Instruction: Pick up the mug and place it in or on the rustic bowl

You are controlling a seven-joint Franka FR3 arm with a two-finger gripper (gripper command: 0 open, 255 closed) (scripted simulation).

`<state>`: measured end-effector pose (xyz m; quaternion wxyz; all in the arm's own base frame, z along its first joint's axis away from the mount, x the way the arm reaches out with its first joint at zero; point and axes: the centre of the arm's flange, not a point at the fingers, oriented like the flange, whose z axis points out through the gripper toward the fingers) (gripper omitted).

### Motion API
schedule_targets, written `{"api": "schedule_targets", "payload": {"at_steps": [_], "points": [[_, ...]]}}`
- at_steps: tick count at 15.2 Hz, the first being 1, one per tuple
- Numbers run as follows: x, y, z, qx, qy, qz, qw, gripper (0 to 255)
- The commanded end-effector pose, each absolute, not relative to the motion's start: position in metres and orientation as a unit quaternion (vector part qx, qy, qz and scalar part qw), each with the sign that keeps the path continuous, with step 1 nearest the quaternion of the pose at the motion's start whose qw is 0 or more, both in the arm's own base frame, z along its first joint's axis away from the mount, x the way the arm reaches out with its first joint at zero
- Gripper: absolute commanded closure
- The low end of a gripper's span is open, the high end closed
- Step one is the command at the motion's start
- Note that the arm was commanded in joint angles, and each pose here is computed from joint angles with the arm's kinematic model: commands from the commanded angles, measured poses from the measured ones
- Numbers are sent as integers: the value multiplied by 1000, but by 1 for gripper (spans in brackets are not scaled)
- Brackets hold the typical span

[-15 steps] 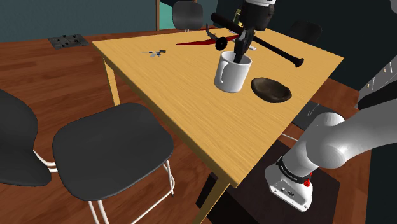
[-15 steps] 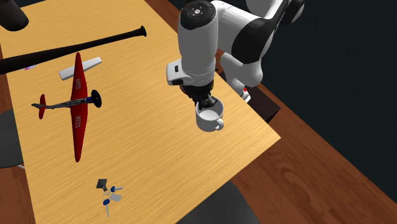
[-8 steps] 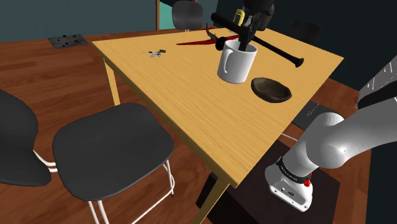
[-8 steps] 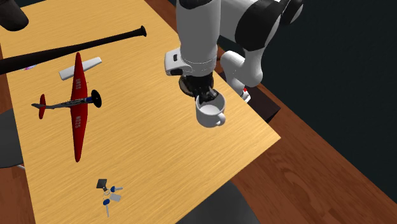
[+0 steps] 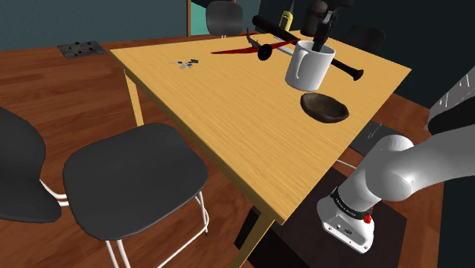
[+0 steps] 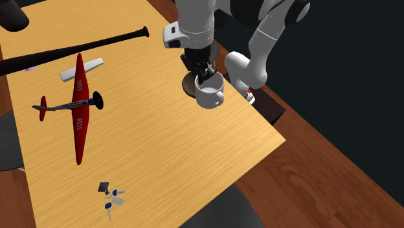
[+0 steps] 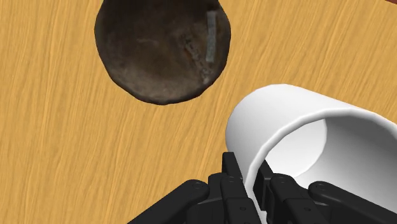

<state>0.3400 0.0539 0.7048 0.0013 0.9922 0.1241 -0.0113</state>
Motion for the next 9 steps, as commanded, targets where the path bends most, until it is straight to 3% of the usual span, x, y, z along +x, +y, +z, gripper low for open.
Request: {"api": "schedule_targets", "payload": {"at_steps": [1,9], "points": [[329,29,709,992,125,-11,1,255],[284,-66,724,992,125,-11,1,255]]}}
